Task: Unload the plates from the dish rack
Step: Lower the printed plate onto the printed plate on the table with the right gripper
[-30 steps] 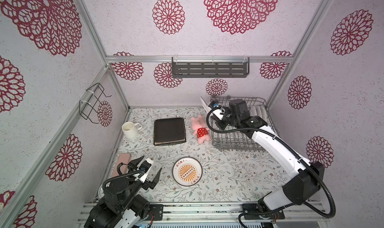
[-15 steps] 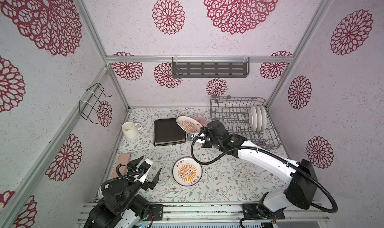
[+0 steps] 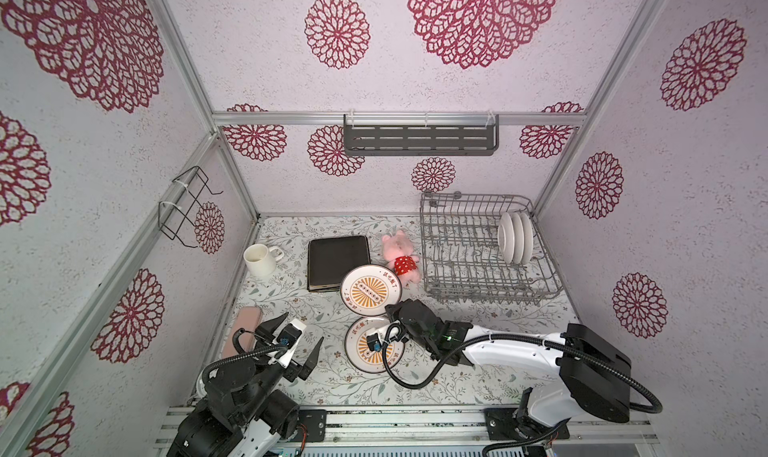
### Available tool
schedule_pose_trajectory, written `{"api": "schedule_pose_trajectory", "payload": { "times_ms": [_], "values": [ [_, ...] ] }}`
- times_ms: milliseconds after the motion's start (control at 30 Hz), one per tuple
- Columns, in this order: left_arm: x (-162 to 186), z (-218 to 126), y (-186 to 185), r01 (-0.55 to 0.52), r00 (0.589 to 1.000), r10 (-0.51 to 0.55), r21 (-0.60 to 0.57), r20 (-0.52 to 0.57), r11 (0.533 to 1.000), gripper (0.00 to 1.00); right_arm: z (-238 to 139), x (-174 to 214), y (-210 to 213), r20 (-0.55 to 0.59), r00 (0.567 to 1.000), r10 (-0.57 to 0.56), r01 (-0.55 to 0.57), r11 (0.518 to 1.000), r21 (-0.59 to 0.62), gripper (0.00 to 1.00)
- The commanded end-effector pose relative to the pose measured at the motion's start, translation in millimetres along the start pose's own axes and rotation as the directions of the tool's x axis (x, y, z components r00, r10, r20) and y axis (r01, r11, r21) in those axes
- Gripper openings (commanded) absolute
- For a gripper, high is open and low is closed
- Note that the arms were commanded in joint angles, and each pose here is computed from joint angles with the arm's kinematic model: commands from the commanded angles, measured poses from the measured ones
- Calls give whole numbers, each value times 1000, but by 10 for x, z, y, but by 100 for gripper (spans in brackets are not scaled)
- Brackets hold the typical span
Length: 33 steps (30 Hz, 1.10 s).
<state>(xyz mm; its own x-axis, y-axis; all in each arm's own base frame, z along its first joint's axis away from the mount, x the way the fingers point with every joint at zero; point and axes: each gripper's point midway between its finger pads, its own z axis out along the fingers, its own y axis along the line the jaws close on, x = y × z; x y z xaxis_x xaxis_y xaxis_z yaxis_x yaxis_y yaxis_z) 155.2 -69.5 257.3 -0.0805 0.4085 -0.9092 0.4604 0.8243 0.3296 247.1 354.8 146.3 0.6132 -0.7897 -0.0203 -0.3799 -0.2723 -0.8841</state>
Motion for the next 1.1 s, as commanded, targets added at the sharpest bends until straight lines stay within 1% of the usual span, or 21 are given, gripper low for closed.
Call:
{"api": "schedule_pose_trajectory", "payload": {
  "times_ms": [0, 67, 200, 233, 400, 800, 933, 1067],
  "values": [
    [-62, -13, -11, -17, 999, 17, 5, 41, 1000, 97, -197, -24, -591, -29, 1000, 6, 2, 965, 264, 0],
    [-66, -15, -16, -18, 999, 18, 8, 45, 1000, 97, -213, -45, -509, -44, 999, -11, 22, 961, 277, 0],
    [-70, -24, -16, -20, 999, 19, 8, 48, 1000, 98, -236, -85, -337, -47, 999, -9, 21, 963, 268, 0],
    [-68, -22, -18, -19, 999, 19, 8, 48, 1000, 98, -275, -197, -288, -26, 999, -19, 25, 963, 268, 0],
    [-72, -25, -30, -20, 999, 19, 16, 50, 1000, 97, -330, -327, -113, -4, 1000, -14, 14, 966, 259, 0],
    [-76, -26, -33, -21, 998, 20, 17, 53, 1000, 97, -471, -467, 97, 30, 999, 10, -17, 972, 235, 0],
    [-76, -27, -34, -21, 998, 20, 18, 53, 1000, 97, -487, -463, 150, 31, 1000, 4, -10, 974, 228, 0],
    [-81, -31, -30, -21, 998, 20, 16, 56, 1000, 97, -498, -497, 216, 49, 999, 19, -29, 977, 211, 0]
  ]
}}
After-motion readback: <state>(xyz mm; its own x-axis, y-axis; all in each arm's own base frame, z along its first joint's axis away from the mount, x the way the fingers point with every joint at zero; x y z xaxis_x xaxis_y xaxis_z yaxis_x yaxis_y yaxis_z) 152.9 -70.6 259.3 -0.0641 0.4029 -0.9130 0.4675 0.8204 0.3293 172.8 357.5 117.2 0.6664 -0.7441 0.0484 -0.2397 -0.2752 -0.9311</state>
